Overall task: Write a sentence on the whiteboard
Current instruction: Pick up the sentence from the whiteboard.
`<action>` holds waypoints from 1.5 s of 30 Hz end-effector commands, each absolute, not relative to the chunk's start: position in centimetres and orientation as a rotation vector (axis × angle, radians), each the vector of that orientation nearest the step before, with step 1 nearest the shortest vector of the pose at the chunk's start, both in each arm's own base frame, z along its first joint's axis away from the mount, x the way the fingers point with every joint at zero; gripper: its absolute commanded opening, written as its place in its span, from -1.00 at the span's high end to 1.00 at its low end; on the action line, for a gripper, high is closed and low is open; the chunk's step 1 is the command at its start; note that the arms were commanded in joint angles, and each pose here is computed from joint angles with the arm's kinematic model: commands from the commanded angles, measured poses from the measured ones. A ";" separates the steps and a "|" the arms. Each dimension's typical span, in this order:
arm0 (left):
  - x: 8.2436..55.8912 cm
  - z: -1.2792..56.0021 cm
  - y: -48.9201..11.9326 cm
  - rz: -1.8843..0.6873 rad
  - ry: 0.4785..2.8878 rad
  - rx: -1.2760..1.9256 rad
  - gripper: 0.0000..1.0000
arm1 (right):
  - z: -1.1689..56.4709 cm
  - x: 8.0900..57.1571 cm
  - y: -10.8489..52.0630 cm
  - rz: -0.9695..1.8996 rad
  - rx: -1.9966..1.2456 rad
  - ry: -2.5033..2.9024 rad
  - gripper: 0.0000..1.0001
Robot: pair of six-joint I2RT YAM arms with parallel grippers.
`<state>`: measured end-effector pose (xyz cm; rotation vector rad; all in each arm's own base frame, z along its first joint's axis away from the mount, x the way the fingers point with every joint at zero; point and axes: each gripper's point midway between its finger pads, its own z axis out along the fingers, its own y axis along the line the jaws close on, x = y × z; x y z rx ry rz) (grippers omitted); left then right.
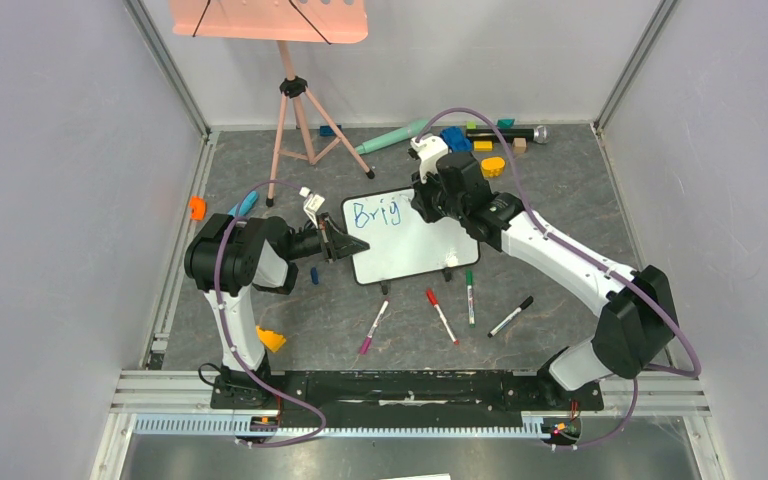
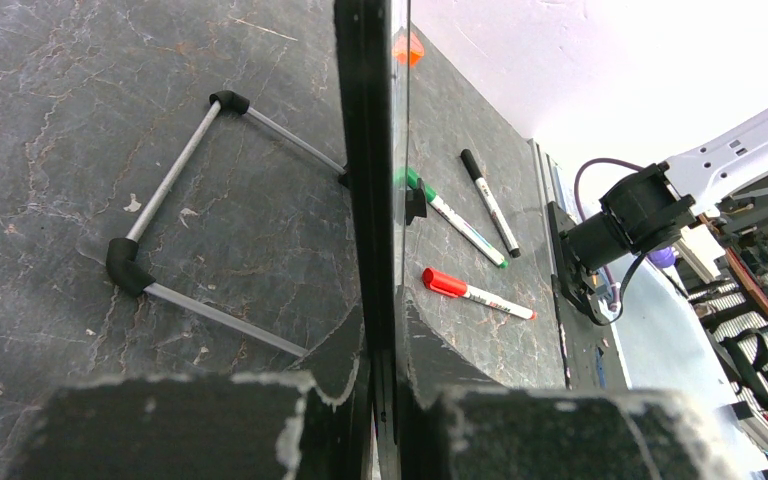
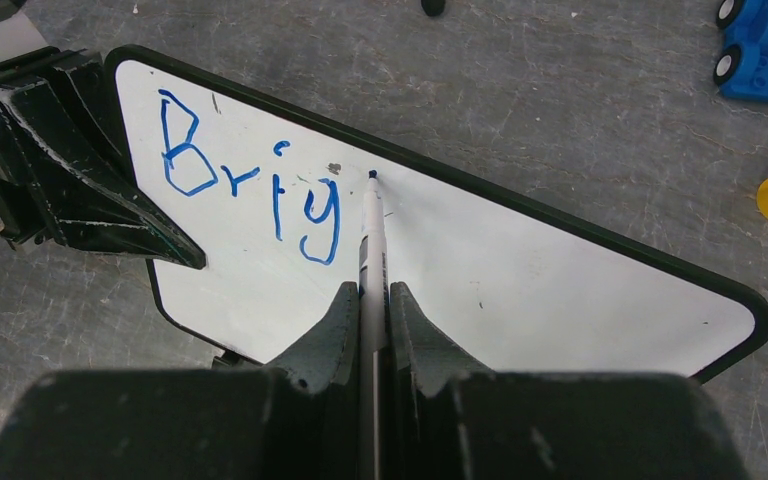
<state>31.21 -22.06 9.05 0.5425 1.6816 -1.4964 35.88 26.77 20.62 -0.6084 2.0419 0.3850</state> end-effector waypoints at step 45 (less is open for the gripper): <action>32.0 7.9 -21.6 -1.360 1.610 0.624 0.96 | 20.6 36.5 25.6 0.350 -0.567 2.029 1.00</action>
